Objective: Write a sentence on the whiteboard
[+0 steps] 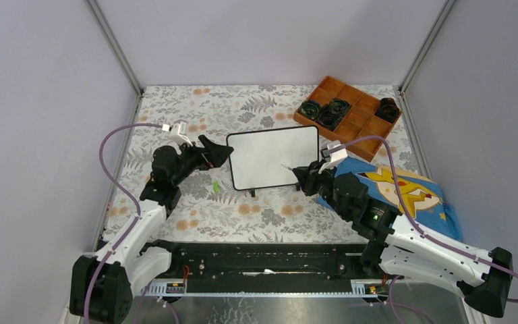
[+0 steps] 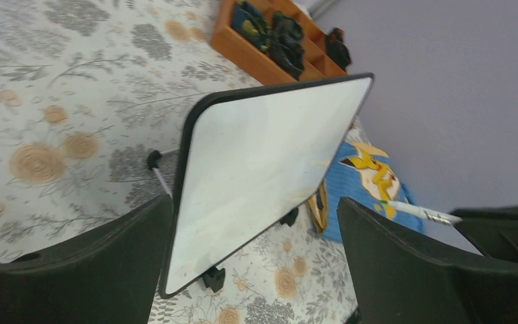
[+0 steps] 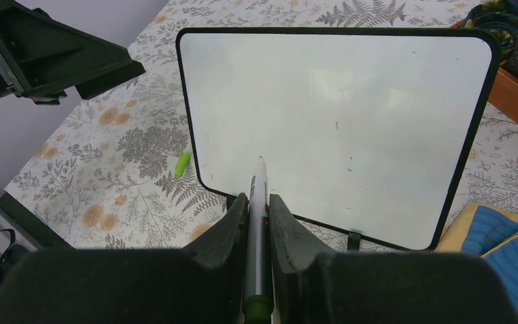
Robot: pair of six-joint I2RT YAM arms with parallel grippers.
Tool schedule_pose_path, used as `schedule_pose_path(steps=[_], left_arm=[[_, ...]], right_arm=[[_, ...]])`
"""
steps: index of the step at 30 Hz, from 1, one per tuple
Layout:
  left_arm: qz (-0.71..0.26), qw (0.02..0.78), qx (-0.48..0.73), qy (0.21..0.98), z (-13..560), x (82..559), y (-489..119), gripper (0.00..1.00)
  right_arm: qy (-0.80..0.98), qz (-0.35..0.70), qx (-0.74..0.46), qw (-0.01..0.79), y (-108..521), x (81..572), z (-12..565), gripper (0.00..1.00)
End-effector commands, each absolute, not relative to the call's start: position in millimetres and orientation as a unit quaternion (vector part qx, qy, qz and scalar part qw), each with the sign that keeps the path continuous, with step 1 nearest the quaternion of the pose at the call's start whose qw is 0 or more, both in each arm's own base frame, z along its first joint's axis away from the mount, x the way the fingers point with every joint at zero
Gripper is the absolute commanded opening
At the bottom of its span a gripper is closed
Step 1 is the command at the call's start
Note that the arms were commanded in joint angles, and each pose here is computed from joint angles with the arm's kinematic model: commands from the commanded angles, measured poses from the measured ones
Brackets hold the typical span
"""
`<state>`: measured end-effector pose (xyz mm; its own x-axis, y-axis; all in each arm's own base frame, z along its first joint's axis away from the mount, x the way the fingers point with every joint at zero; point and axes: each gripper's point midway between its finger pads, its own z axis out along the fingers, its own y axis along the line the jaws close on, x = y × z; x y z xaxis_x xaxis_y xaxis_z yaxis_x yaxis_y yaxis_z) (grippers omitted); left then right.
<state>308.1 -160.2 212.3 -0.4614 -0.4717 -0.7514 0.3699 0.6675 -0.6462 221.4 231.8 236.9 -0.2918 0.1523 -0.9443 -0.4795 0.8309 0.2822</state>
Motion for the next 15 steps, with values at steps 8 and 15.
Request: schedule_pose_path(steps=[8, 15], left_arm=[[-0.273, 0.594, -0.128, 0.746, 212.1, 319.7, -119.2, 0.99], [-0.244, 0.575, -0.072, 0.778, 196.6, 319.8, -124.0, 0.99]], right_arm=[[0.744, 0.288, -0.11, 0.593, 233.8, 218.7, 251.5, 0.0], [0.753, 0.304, -0.143, 0.566, 260.2, 219.4, 245.5, 0.0]])
